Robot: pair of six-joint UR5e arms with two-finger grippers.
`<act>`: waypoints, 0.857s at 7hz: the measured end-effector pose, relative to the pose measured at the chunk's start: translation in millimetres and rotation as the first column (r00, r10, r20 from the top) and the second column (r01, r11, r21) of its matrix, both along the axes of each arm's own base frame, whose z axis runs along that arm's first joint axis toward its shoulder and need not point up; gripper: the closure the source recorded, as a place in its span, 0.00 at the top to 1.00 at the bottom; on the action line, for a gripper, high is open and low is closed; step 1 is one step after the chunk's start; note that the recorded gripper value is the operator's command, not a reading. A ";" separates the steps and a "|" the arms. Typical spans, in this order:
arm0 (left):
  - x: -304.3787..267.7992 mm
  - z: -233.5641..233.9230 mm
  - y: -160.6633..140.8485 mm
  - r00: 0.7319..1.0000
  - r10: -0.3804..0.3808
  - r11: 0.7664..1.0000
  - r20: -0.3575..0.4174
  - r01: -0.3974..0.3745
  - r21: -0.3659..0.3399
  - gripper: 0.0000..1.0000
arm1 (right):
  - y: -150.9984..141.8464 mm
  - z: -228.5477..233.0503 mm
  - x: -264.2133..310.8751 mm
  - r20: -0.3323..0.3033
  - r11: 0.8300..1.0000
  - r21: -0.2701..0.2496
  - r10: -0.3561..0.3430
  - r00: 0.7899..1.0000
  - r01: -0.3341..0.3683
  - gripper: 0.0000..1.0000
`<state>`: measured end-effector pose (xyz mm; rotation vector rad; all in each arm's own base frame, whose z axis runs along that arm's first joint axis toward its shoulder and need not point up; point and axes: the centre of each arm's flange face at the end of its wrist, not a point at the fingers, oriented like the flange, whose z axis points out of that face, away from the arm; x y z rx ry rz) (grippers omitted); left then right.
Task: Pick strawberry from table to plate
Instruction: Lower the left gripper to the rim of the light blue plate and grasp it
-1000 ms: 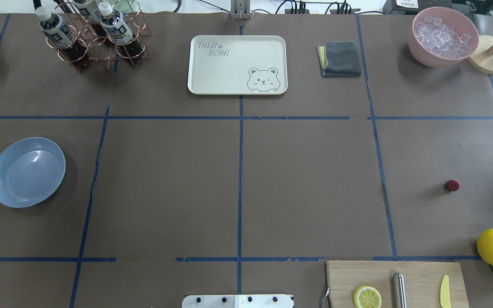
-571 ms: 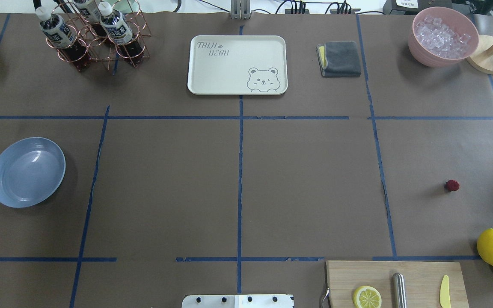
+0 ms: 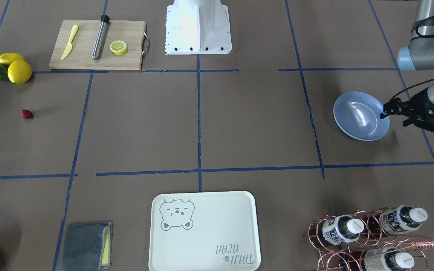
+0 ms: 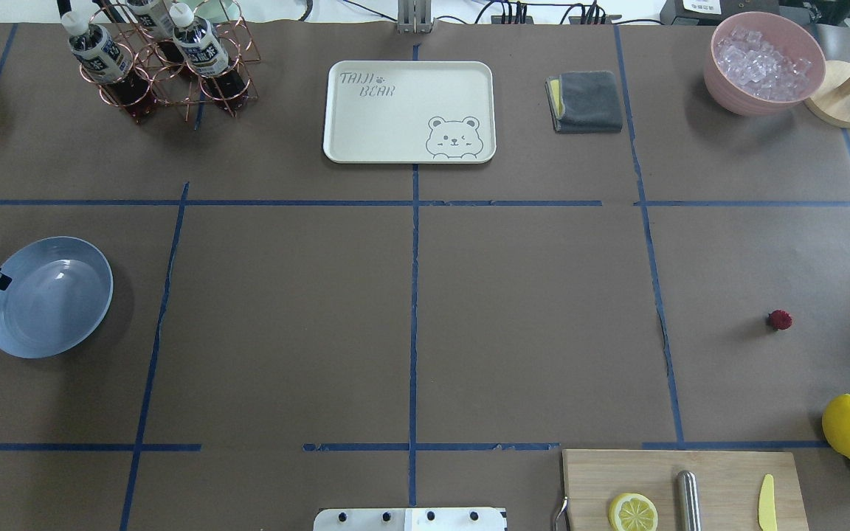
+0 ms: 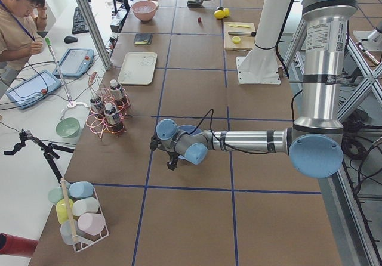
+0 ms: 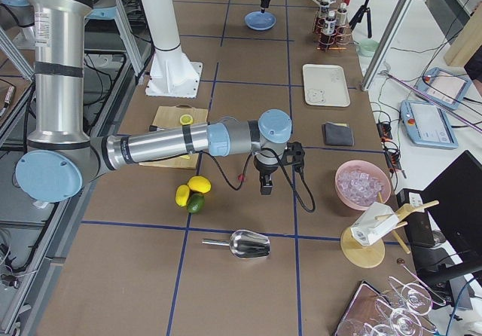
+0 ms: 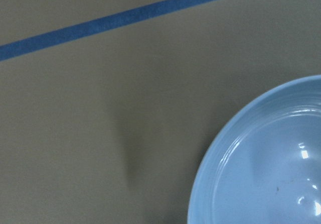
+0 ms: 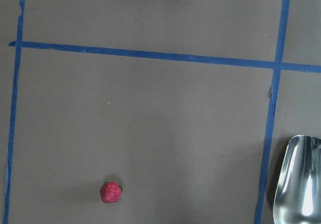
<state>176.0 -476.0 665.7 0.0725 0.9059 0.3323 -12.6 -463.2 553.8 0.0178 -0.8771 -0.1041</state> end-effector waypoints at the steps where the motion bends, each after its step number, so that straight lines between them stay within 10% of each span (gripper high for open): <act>1: 2.8 2.7 1.3 1.000 0.006 1.000 0.001 -0.006 -0.003 0.73 | 0.1 -0.8 -2.8 0.000 1.000 0.001 -0.006 1.000 0.006 1.00; 4: 10.4 3.3 4.6 1.000 0.024 1.000 -0.005 -0.024 -0.005 0.00 | 0.2 -0.4 -8.0 -0.005 1.000 -0.005 -0.011 1.000 0.011 1.00; 6: 12.0 1.3 5.1 1.000 0.028 1.000 -0.010 -0.028 -0.002 0.00 | 0.2 1.1 -8.7 -0.005 1.000 -0.011 -0.011 1.000 0.011 1.00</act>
